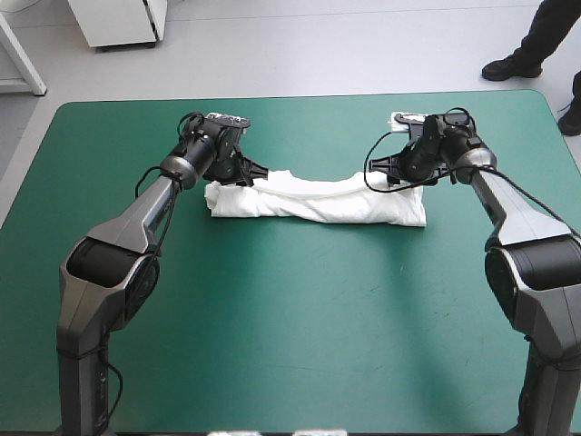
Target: Fold the cloth
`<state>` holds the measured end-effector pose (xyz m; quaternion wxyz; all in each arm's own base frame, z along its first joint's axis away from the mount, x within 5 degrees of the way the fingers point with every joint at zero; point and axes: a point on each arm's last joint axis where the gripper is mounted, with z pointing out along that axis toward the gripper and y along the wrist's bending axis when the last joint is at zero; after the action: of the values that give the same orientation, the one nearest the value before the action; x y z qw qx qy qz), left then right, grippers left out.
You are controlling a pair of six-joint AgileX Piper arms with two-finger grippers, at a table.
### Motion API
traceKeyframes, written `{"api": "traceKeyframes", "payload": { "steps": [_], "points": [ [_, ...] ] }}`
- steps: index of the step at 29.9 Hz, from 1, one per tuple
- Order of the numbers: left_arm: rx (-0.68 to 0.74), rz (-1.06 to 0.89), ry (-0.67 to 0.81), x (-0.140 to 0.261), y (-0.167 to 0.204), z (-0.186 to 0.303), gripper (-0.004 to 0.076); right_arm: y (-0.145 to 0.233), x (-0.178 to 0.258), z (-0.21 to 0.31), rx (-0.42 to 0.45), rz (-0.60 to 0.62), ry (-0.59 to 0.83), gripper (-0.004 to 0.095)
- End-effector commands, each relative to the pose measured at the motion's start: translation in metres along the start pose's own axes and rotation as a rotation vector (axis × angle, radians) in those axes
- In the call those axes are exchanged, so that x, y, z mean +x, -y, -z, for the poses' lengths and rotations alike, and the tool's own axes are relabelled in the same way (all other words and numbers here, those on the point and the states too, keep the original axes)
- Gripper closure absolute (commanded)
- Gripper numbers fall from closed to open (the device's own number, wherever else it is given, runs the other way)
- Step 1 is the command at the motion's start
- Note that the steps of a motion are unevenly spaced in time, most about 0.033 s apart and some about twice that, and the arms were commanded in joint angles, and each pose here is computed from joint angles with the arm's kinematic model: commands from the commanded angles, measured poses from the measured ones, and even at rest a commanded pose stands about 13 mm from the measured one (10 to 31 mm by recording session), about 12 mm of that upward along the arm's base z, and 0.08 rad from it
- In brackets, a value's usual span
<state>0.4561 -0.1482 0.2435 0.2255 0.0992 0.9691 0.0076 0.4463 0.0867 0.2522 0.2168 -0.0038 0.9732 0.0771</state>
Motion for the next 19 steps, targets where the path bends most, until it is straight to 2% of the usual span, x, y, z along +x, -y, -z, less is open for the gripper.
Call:
{"api": "traceKeyframes", "payload": {
  "steps": [1,3,5,6,8,9,14,19],
  "points": [
    [-0.021,0.011,0.112,-0.016,-0.01,0.064,0.0262,-0.003,-0.014,0.064,-0.006,0.02,0.166,0.0401],
    [-0.017,0.017,0.148,-0.018,-0.012,0.082,0.0276,-0.003,-0.014,0.08,0.008,0.03,0.191,0.0415],
    [-0.01,0.02,0.196,-0.019,-0.013,0.1,0.0344,-0.003,-0.012,0.095,0.006,0.024,0.205,0.0423],
    [-0.006,0.023,0.217,-0.02,-0.013,0.109,0.0429,-0.002,-0.011,0.102,0.005,0.012,0.21,0.0422],
    [0.008,0.025,0.246,-0.019,-0.013,0.123,0.0657,0.003,-0.01,0.114,0.007,-0.035,0.219,0.0422],
    [0.019,0.005,0.262,-0.019,-0.01,0.13,0.0726,0.005,-0.009,0.119,-0.001,-0.05,0.221,0.0423],
    [0.164,-0.065,0.282,-0.014,0.021,0.146,0.0734,0.024,-0.006,0.14,-0.036,-0.12,0.219,0.0452],
    [0.292,-0.135,0.313,-0.012,0.064,0.144,0.0734,0.039,-0.002,0.153,-0.019,-0.159,0.21,0.0504]
  ]
}}
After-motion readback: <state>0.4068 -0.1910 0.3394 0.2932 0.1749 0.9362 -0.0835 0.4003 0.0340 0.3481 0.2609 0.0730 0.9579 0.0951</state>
